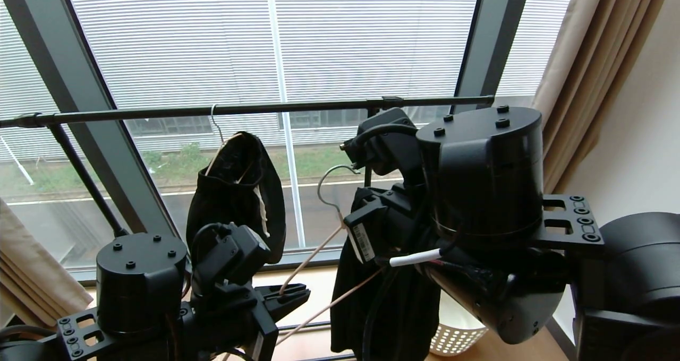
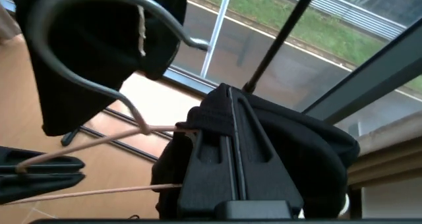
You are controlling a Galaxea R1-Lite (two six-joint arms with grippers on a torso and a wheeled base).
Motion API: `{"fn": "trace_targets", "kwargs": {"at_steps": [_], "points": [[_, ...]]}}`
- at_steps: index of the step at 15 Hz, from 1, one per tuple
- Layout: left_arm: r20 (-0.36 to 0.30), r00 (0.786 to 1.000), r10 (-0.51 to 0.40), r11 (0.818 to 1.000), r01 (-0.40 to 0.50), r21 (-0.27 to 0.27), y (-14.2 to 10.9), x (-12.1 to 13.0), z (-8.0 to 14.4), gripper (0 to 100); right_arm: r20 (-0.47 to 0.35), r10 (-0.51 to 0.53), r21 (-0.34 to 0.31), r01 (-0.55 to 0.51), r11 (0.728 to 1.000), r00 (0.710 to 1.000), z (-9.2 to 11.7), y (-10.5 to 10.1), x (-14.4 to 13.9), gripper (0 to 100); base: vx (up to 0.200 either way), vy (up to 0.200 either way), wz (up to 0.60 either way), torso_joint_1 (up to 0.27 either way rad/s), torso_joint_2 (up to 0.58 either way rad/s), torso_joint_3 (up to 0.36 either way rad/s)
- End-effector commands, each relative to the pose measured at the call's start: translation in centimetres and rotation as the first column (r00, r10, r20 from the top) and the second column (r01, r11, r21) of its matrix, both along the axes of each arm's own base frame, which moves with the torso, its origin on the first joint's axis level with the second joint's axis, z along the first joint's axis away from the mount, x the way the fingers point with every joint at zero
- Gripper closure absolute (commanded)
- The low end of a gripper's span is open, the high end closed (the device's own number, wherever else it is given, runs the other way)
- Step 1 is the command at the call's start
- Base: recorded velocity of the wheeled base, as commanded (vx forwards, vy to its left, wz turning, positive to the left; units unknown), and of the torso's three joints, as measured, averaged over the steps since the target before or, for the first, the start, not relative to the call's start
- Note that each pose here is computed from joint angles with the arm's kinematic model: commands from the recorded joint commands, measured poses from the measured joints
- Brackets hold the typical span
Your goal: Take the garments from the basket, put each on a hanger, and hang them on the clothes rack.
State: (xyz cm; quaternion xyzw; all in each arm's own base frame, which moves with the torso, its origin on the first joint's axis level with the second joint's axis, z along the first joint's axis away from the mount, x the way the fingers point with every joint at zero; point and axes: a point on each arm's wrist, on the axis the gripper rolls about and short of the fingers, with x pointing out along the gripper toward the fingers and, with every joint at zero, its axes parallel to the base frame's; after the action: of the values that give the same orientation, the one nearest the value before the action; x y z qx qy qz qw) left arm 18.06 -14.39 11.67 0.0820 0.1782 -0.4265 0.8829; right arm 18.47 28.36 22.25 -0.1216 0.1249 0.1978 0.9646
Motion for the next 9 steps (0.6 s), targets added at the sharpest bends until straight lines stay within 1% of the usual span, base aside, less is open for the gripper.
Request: {"fn": "trace_targets", "kwargs": {"at_steps": [1, 3, 5, 6, 8, 9], "points": [[-0.004, 1.000, -0.007, 1.000, 0.007, 0.006, 0.0, -0.2, -0.2, 100, -0.001, 0.034, -0.002, -0.034, 0.999, 0.999, -0.2, 1.1, -0.7, 100, 0.000, 0.000, 0.00, 0.000, 0.00, 0.000], [-0.002, 1.000, -0.013, 1.000, 0.013, 0.006, -0.1, -0.3, -0.1, 100, 0.001, 0.041, 0.002, -0.041, 0.999, 0.999, 0.0, 1.1, -1.0, 100, 0.000, 0.000, 0.00, 0.000, 0.00, 0.000], [0.011, 0.999, -0.030, 1.000, 0.030, -0.003, -0.3, -0.6, -0.1, 100, 0.005, 0.018, 0.008, -0.018, 1.000, 1.000, 0.3, 0.7, -0.3, 100, 0.000, 0.000, 0.00, 0.000, 0.00, 0.000], [0.025, 0.999, -0.031, 0.999, 0.031, -0.015, -0.2, -0.7, -0.1, 100, 0.009, -0.037, 0.017, 0.037, 0.999, 0.999, 0.7, -0.7, 1.1, 100, 0.000, 0.000, 0.00, 0.000, 0.00, 0.000], [0.034, 0.999, -0.028, 0.999, 0.028, -0.021, 0.0, -0.8, -0.2, 100, 0.011, -0.047, 0.043, 0.046, 0.998, 0.999, 1.5, -2.1, 2.1, 100, 0.000, 0.000, 0.00, 0.000, 0.00, 0.000], [0.033, 0.999, -0.028, 0.999, 0.028, -0.020, 0.1, -0.9, -0.3, 100, 0.012, -0.056, 0.042, 0.056, 0.998, 0.998, 1.7, -2.7, 2.8, 100, 0.000, 0.000, 0.00, 0.000, 0.00, 0.000]]}}
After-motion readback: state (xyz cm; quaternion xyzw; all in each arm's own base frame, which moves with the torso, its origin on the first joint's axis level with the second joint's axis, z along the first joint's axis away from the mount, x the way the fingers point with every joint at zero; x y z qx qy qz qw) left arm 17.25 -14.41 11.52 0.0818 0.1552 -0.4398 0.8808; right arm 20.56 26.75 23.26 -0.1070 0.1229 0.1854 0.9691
